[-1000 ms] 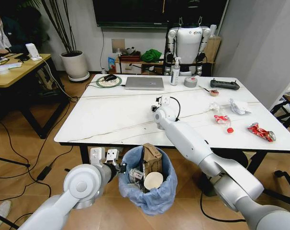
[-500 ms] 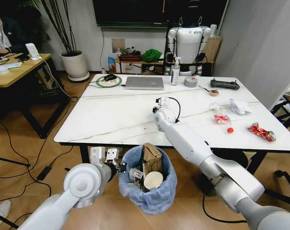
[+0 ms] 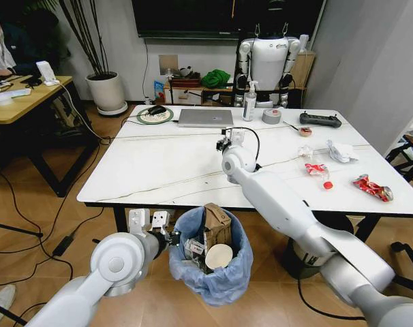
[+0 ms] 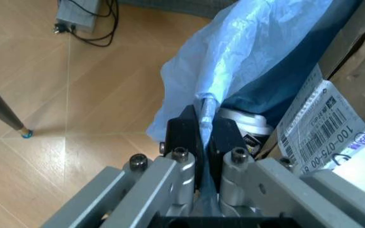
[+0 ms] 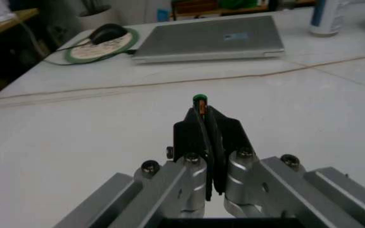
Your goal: Pick up the trash bin and place the trash from the table into it.
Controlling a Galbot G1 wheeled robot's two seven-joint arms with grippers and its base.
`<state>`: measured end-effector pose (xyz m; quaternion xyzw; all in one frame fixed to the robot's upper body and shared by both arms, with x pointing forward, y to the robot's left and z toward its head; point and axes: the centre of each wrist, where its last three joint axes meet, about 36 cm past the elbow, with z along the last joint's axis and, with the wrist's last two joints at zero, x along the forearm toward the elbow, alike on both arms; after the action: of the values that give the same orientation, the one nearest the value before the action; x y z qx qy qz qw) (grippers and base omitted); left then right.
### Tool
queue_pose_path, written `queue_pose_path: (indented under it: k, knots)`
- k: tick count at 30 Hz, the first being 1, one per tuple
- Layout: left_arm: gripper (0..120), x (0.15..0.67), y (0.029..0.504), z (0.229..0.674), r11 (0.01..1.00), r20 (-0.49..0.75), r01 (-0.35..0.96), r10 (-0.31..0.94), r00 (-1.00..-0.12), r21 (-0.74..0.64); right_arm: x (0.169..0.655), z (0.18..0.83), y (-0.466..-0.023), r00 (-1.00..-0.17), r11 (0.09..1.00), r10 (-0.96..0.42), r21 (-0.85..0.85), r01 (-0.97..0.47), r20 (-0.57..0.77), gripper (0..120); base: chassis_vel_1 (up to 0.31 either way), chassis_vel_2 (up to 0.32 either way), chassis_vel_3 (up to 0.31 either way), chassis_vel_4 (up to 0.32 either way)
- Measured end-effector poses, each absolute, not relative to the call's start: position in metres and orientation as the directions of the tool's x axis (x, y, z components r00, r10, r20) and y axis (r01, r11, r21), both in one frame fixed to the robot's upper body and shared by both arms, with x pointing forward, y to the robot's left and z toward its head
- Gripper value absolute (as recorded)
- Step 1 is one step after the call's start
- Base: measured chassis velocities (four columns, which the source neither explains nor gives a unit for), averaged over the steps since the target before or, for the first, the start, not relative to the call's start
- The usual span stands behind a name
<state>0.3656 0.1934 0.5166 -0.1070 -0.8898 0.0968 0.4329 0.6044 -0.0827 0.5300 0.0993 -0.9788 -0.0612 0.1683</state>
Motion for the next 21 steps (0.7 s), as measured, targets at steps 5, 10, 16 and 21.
queue_pose_path:
  k: [5,10,16,21]
  knots:
    - [0,0.367,0.194,0.516,0.959,0.750,0.104,0.271,-0.604,-0.263,0.513,0.542,-0.127,-0.795,0.816,-0.575,0.198,-0.543,0.194,0,0.000,0.000,0.000,0.000]
    - [0,0.367,0.197,0.518,0.961,0.749,0.099,0.264,-0.608,-0.258,0.474,0.549,-0.138,-0.650,0.666,-0.746,0.195,-0.720,0.144,0,0.000,0.000,0.000,0.000]
    - [0,0.366,0.199,0.519,0.963,0.749,0.098,0.258,-0.610,-0.253,0.429,0.559,-0.160,-0.359,0.376,-0.925,0.174,-0.910,0.125,0,0.000,0.000,0.000,0.000]
    - [0,0.366,0.198,0.523,0.960,0.743,0.103,0.266,-0.614,-0.259,0.412,0.545,-0.176,-0.258,0.291,-0.945,0.155,-0.944,0.199,0,0.000,0.000,0.000,0.000]
